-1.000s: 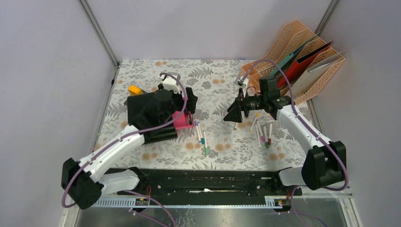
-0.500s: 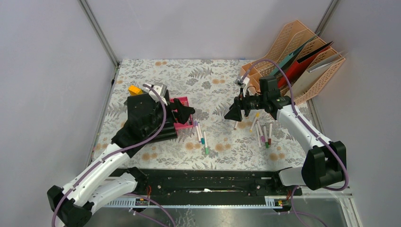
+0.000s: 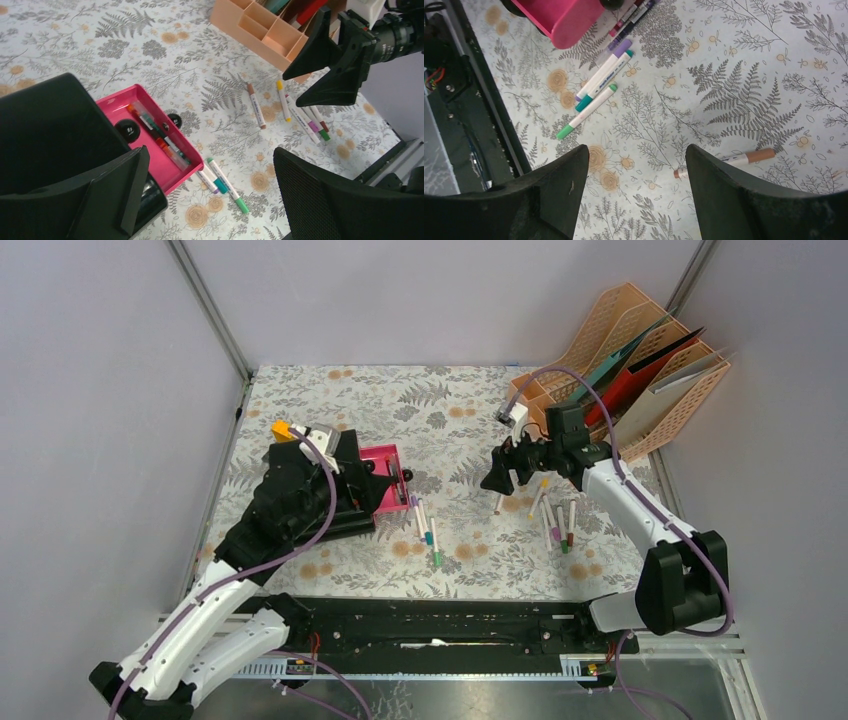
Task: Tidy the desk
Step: Pick up the stationery from the center of the board, then place the stationery in the drawer.
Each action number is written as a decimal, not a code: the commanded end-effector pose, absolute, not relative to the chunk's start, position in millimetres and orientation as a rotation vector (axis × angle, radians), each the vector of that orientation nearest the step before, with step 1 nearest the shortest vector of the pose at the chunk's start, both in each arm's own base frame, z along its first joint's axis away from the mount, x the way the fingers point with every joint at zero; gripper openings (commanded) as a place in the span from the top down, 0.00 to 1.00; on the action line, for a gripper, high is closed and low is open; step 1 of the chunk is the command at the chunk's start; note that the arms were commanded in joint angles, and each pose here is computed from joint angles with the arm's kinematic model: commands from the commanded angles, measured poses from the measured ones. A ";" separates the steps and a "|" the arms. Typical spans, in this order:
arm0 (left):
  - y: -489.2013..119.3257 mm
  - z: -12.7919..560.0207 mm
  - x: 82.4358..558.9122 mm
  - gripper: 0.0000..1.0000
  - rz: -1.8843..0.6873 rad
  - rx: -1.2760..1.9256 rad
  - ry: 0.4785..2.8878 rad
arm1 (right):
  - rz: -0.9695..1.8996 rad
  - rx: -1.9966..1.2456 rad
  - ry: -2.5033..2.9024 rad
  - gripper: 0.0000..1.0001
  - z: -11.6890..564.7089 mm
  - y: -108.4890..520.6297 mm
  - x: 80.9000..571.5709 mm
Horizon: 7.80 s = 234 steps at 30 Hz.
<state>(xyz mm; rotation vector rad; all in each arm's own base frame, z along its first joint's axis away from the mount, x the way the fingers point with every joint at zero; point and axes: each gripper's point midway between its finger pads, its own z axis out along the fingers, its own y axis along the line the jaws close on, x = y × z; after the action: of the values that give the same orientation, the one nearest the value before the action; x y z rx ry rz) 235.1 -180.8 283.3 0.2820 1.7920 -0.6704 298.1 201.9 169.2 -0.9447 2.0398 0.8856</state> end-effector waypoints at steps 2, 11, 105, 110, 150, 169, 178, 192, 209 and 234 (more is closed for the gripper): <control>-171.9 286.8 236.9 0.01 -0.659 0.292 1.744 | 0.740 -1.012 2.046 0.23 166.4 186.8 312.0; -163.2 278.7 254.4 0.01 -0.787 0.256 1.763 | 0.689 -1.007 2.080 0.23 158.7 174.2 317.7; -122.9 287.4 268.8 0.01 -0.725 0.136 1.680 | 0.493 -0.750 2.744 0.69 -36.7 347.3 357.5; -122.9 288.2 268.3 0.01 -0.725 0.137 1.677 | 0.420 -0.760 2.711 0.72 -34.4 336.7 362.1; -122.4 293.5 264.2 0.01 -0.723 0.144 1.656 | 0.332 -0.811 2.629 0.79 -27.6 295.3 377.9; -120.0 295.3 264.1 0.01 -0.709 0.139 1.649 | 0.708 -0.734 2.294 1.00 89.6 311.2 394.3; -117.5 297.7 263.7 0.01 -0.696 0.131 1.639 | 0.959 -0.691 2.174 1.00 157.7 335.2 378.9; -108.8 310.2 258.0 0.01 -0.652 0.116 1.569 | 1.381 -0.368 2.243 1.00 201.8 417.8 377.4; -107.8 309.0 259.1 0.01 -0.653 0.114 1.570 | 1.301 -0.210 2.436 0.85 144.8 446.8 374.4; -123.4 306.3 257.4 0.01 -0.744 0.177 1.583 | 1.063 -0.963 1.934 0.44 241.9 378.7 332.9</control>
<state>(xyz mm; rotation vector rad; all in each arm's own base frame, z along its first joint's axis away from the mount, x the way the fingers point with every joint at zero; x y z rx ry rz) 256.8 -118.2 293.2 0.1375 1.6372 -0.7139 348.1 410.3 180.4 -0.7401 2.2164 1.1309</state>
